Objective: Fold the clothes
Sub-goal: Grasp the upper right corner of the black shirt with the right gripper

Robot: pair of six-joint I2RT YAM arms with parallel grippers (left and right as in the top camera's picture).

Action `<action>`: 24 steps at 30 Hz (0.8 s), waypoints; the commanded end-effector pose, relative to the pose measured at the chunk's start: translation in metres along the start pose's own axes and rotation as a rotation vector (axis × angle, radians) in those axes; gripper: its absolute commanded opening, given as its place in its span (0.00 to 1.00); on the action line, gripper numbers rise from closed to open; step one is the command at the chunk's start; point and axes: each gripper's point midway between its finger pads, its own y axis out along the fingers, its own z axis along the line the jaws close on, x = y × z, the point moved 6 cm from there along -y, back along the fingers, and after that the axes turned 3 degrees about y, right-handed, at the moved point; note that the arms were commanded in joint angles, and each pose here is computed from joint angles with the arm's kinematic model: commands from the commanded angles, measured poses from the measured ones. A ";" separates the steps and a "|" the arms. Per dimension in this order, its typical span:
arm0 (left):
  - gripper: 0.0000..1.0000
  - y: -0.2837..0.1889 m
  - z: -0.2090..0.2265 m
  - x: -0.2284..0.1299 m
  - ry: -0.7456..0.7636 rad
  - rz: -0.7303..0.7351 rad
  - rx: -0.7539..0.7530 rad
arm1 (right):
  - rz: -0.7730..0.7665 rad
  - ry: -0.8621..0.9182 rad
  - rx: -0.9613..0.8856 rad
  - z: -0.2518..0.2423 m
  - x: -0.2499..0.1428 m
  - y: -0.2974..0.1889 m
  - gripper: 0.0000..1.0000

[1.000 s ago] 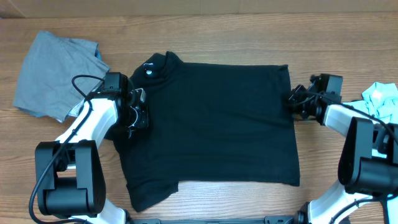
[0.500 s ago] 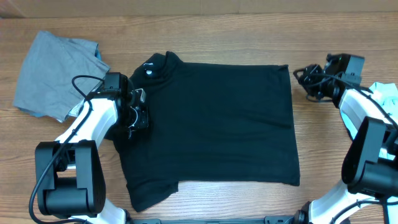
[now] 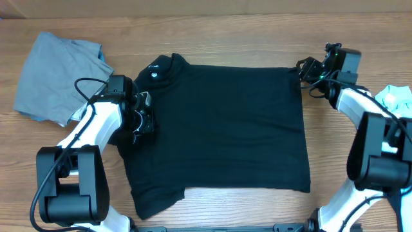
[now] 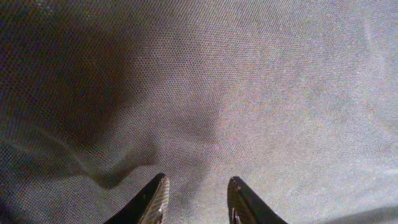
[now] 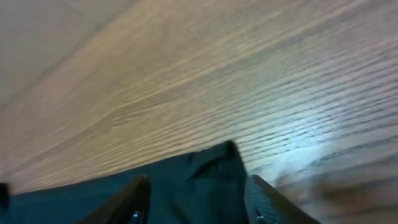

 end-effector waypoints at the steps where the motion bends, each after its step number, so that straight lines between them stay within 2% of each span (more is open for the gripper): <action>1: 0.36 -0.001 -0.002 0.003 0.030 -0.004 -0.014 | 0.016 -0.028 0.050 -0.001 -0.003 0.014 0.49; 14: 0.36 -0.001 -0.003 0.005 0.032 -0.013 -0.015 | 0.120 0.006 0.001 -0.015 -0.031 0.030 0.39; 20: 0.36 -0.001 -0.003 0.005 0.032 -0.013 -0.015 | 0.120 0.007 0.002 -0.015 -0.032 0.030 0.18; 24: 0.36 -0.001 -0.003 0.005 0.032 -0.014 -0.015 | 0.116 0.006 0.002 -0.015 -0.031 0.030 0.14</action>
